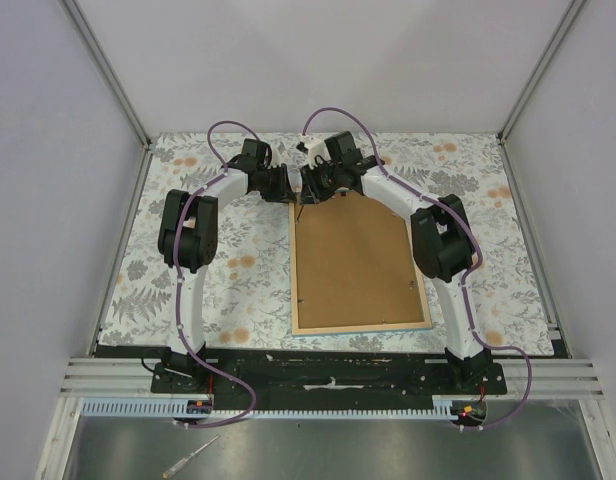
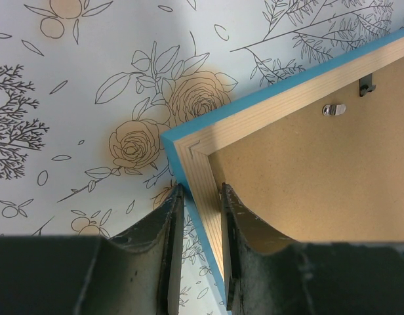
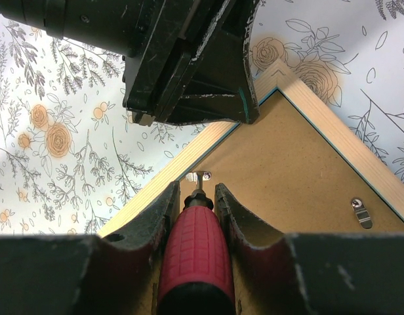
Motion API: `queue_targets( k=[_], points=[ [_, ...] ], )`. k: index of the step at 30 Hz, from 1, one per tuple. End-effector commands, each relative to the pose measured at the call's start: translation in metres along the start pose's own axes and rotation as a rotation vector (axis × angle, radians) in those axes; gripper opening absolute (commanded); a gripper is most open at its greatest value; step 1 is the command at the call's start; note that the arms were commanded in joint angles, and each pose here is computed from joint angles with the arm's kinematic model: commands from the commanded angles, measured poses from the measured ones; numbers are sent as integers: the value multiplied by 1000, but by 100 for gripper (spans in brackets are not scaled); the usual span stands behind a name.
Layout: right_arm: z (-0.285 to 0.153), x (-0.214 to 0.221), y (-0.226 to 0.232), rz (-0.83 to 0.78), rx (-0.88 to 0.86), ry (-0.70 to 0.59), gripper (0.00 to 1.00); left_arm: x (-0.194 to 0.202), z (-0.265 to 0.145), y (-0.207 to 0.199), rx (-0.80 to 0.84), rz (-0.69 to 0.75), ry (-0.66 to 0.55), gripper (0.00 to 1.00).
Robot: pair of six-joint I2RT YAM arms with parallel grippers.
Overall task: Take the photo out of the frame
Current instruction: Release the photo frame item from the photo frame.
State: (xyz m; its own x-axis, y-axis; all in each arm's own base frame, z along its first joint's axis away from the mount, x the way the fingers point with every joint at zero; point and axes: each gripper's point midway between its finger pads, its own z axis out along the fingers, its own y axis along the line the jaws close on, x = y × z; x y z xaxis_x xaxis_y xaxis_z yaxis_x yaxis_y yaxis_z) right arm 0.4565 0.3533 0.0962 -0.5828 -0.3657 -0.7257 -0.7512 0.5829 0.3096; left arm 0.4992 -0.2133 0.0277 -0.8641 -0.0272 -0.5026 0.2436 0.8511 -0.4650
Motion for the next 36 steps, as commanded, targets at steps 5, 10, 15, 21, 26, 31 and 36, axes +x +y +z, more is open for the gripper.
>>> queue_targets(
  k=[5,10,15,21,26,31,36],
  points=[
    [-23,-7,11,-46,-2,14,0,25,-1,11,-25,-39,74,26],
    [-24,-12,16,-40,-21,3,0,25,-1,11,-22,-42,75,26],
    [-21,-19,22,5,-54,-15,0,27,0,11,-19,-46,79,26],
    [-15,-19,22,6,-45,-11,0,27,0,10,-17,-46,79,26],
    [-17,-19,22,-4,-38,-11,0,27,0,10,-14,-48,80,26],
    [-16,-19,20,-8,-29,-11,0,27,0,10,-14,-48,80,26],
    [-17,-17,15,-22,0,-6,0,27,0,10,-16,-47,78,26]
  ],
)
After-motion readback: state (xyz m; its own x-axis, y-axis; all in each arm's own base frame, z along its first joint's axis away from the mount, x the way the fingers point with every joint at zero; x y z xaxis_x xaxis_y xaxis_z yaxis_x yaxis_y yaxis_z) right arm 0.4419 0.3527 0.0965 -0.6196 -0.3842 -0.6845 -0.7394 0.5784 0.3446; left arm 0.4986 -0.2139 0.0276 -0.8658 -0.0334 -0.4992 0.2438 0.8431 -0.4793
